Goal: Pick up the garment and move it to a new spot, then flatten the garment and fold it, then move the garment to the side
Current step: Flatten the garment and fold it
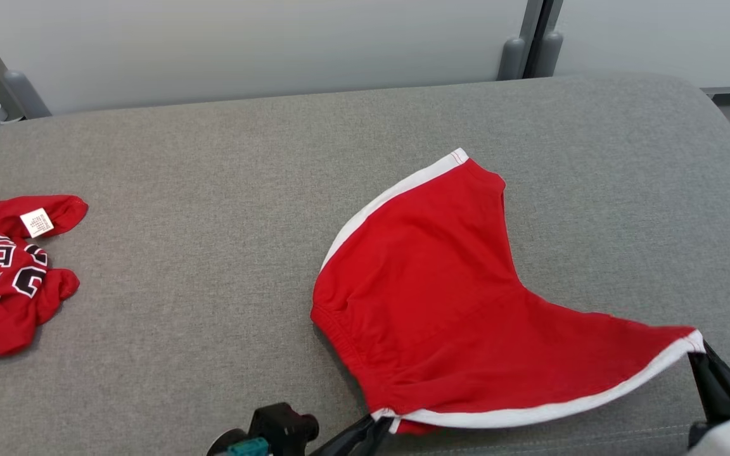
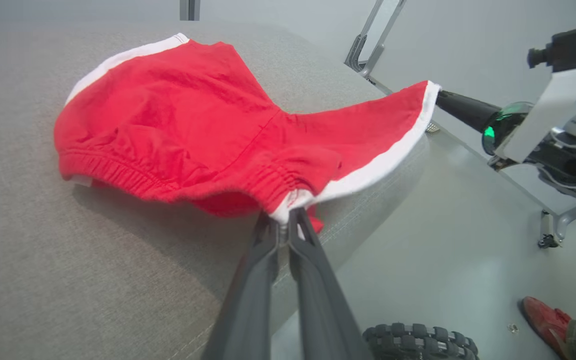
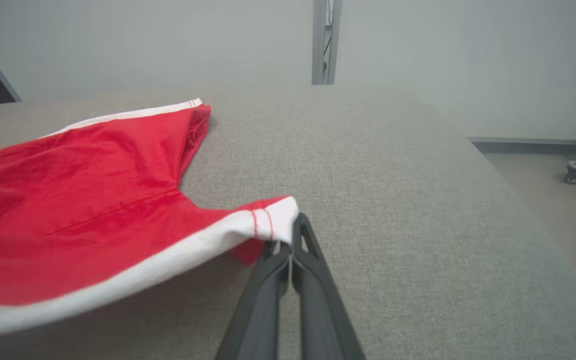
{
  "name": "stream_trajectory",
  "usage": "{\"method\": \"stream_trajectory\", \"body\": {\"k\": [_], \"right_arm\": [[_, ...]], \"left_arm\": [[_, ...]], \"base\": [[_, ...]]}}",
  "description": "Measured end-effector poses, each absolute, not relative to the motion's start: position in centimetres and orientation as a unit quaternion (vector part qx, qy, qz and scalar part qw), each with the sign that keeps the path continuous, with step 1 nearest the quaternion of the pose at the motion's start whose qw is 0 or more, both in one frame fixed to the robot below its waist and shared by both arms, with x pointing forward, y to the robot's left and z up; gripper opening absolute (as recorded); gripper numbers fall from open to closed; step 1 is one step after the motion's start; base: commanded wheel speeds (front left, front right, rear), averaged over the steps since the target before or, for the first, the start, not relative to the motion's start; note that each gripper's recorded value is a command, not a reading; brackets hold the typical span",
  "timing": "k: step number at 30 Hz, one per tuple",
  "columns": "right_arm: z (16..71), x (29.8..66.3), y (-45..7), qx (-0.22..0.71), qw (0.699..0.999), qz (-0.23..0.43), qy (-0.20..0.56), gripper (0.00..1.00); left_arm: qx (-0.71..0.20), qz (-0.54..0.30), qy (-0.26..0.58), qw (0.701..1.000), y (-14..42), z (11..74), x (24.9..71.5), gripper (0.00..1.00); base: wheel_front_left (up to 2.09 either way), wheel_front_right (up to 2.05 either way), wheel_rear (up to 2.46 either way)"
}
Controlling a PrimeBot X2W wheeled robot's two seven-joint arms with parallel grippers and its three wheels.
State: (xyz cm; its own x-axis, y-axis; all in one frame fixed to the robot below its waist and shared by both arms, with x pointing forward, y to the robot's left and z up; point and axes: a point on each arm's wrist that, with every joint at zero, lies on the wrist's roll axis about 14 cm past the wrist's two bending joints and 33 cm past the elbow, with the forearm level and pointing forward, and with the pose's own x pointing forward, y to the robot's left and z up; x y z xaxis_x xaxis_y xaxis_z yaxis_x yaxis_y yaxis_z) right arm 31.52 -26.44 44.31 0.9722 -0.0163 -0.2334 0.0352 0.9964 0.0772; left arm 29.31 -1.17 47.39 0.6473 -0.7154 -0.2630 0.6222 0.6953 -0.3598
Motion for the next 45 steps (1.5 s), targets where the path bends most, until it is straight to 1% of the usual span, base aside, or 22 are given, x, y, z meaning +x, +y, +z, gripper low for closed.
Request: {"method": "stream_trajectory", "body": {"k": [5, 10, 15, 20, 23, 31, 38, 39, 40, 41, 42, 43, 44, 45], "right_arm": [[45.7, 37.3, -25.0, 0.032, 0.994, 0.012, 0.107, 0.00], [47.1, 43.3, -24.8, 0.017, 0.995, 0.020, 0.098, 0.00], [46.5, 48.3, -23.1, 0.008, 0.991, 0.041, 0.125, 0.00], [45.9, 52.8, -21.3, -0.011, 0.988, 0.064, 0.139, 0.00], [45.2, 54.8, -19.9, -0.022, 0.985, 0.080, 0.149, 0.00], [42.9, 59.1, -15.6, -0.061, 0.975, 0.133, 0.170, 0.00], [41.8, 60.7, -13.3, -0.077, 0.967, 0.159, 0.182, 0.00], [41.7, 60.8, -13.1, -0.078, 0.967, 0.160, 0.183, 0.00], [41.8, 60.9, -12.9, -0.077, 0.967, 0.161, 0.182, 0.07], [41.8, 61.0, -12.8, -0.076, 0.967, 0.162, 0.181, 0.37], [41.9, 61.0, -12.7, -0.075, 0.967, 0.162, 0.180, 0.98], [42.0, 61.0, -12.7, -0.074, 0.967, 0.162, 0.180, 1.00], [42.2, 61.0, -12.7, -0.073, 0.968, 0.161, 0.177, 1.00], [42.3, 60.9, -12.7, -0.073, 0.969, 0.161, 0.173, 1.00]], "left_arm": [[-0.213, -0.356, 0.197, 0.888, -2.6, 48.0, 31.2, 0.00], [-0.316, -0.301, 0.192, 0.879, -1.7, 48.2, 34.9, 0.00], [-0.348, -0.269, 0.195, 0.877, -0.5, 47.1, 38.0, 0.00], [-0.366, -0.223, 0.183, 0.885, 1.4, 46.1, 41.5, 0.00], [-0.385, -0.194, 0.188, 0.883, 2.4, 45.0, 42.8, 0.00], [-0.383, -0.142, 0.209, 0.888, 3.9, 42.3, 45.0, 0.00], [-0.378, -0.124, 0.224, 0.890, 4.5, 41.2, 45.7, 0.00], [-0.378, -0.124, 0.225, 0.889, 4.4, 41.1, 45.7, 0.03], [-0.378, -0.123, 0.226, 0.889, 4.4, 41.0, 45.7, 0.21], [-0.379, -0.123, 0.227, 0.889, 4.3, 41.0, 45.7, 0.41], [-0.378, -0.124, 0.227, 0.889, 4.3, 41.0, 45.7, 0.48], [-0.375, -0.125, 0.225, 0.890, 4.2, 41.0, 45.7, 0.72], [-0.373, -0.125, 0.223, 0.892, 4.2, 41.1, 45.8, 1.00], [-0.370, -0.124, 0.220, 0.894, 4.2, 41.1, 45.8, 1.00]], "base": [[0.00, 0.00, 0.00], [0.00, 0.00, 0.00], [0.00, 0.00, 0.00], [0.00, 0.00, 0.00], [0.00, 0.00, 0.00], [0.00, 0.00, 0.00], [0.00, 0.00, 0.00], [0.00, 0.00, 0.00], [0.00, 0.00, 0.00], [0.00, 0.00, 0.00], [0.00, 0.00, 0.00], [0.00, 0.00, 0.00], [0.00, 0.00, 0.00], [0.00, 0.00, 0.00]]}}
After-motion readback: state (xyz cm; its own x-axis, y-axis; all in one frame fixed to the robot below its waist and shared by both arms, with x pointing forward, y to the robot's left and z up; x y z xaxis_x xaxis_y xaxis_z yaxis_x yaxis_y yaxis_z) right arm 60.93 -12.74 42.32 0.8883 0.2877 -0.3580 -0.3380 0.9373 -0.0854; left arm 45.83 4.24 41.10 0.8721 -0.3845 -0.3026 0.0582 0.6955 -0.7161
